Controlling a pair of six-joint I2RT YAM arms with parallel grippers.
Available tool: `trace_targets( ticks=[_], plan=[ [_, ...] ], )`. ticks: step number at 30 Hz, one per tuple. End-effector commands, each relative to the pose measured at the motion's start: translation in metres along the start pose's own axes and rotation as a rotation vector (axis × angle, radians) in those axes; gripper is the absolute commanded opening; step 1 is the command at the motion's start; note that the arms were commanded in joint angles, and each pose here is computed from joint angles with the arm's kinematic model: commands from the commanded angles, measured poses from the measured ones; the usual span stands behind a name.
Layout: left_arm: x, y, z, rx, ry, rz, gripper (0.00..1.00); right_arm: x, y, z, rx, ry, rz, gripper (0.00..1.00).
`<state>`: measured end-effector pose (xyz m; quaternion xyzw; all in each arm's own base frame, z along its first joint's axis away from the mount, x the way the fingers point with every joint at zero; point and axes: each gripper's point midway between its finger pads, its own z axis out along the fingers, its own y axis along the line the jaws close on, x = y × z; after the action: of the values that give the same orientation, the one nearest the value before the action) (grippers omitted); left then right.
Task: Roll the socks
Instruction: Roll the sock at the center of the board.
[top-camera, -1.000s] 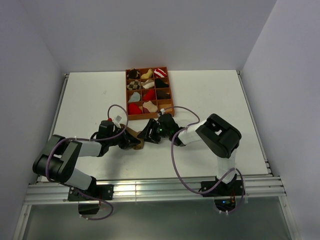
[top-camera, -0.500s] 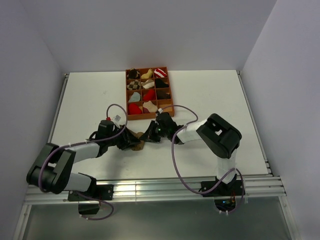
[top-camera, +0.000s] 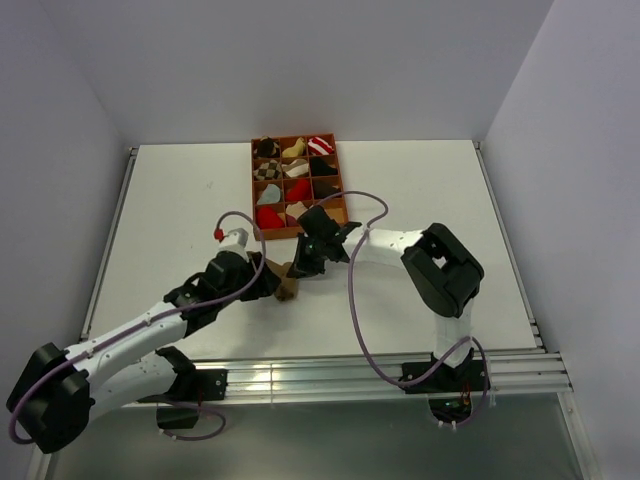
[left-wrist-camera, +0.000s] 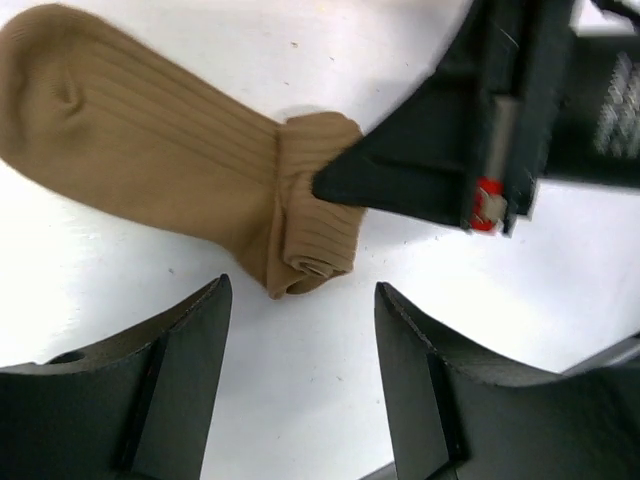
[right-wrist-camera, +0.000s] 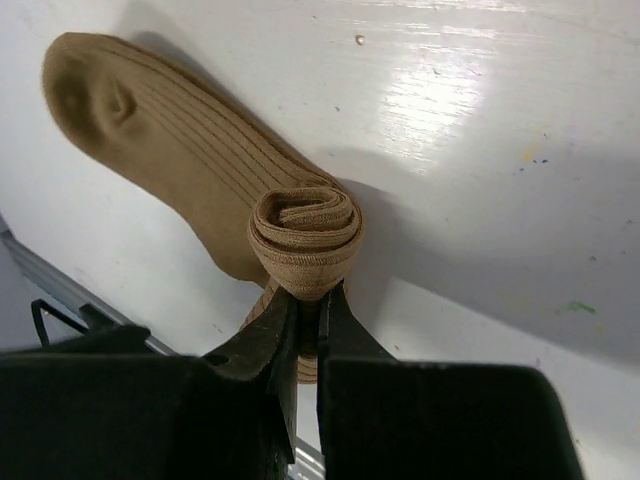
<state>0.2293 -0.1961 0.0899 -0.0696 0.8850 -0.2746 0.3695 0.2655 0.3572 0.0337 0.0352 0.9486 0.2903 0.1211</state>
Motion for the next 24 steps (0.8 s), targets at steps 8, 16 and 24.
trace_targets(
  ticks=[8, 16, 24],
  plan=[
    [-0.006, -0.039, 0.015, -0.123, -0.124, 0.286, 0.64, 0.018, -0.037, 0.0, 0.244, 0.125, 0.011, 0.0],
    [0.014, -0.054, 0.034, -0.149, -0.12, 0.413, 0.64, 0.021, -0.041, 0.001, 0.276, 0.156, 0.01, 0.0],
    [0.033, -0.046, 0.051, -0.237, -0.109, 0.513, 0.63, 0.026, -0.043, 0.005, 0.276, 0.181, 0.019, 0.0]
  ],
)
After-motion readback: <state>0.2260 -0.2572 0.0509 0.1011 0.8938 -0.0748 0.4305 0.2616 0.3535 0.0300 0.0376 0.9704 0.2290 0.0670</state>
